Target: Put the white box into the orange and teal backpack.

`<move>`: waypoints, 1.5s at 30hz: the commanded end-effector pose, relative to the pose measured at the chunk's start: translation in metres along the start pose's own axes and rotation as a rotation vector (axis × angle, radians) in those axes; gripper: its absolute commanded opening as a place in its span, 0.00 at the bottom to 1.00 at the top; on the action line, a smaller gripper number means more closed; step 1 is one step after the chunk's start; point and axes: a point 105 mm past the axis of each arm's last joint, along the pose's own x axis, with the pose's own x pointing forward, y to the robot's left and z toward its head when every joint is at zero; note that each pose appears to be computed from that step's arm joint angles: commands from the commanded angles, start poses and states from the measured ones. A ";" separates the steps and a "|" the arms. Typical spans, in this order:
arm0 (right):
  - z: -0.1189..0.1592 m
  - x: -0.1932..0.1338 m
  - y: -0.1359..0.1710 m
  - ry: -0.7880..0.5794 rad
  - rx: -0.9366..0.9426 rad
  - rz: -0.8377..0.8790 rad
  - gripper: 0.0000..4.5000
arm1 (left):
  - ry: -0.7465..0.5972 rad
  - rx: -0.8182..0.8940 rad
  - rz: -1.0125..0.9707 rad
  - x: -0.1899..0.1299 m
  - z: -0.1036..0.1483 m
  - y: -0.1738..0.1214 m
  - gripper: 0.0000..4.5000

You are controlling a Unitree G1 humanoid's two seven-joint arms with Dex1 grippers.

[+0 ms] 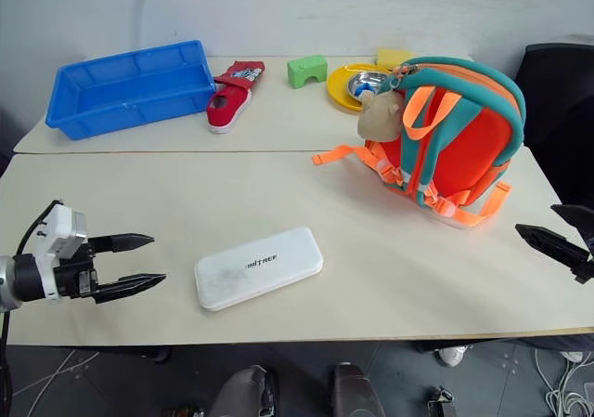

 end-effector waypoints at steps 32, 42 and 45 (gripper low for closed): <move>-0.016 0.078 0.097 0.118 -0.299 0.286 0.14 | 0.168 0.065 -0.112 0.039 -0.030 -0.016 0.19; -0.037 0.141 0.134 0.134 -0.397 0.325 0.00 | 0.184 0.076 -0.089 0.079 -0.036 -0.005 0.01; -0.046 0.149 0.137 0.153 -0.397 0.328 0.00 | 0.142 0.058 -0.090 0.090 -0.027 -0.003 0.01</move>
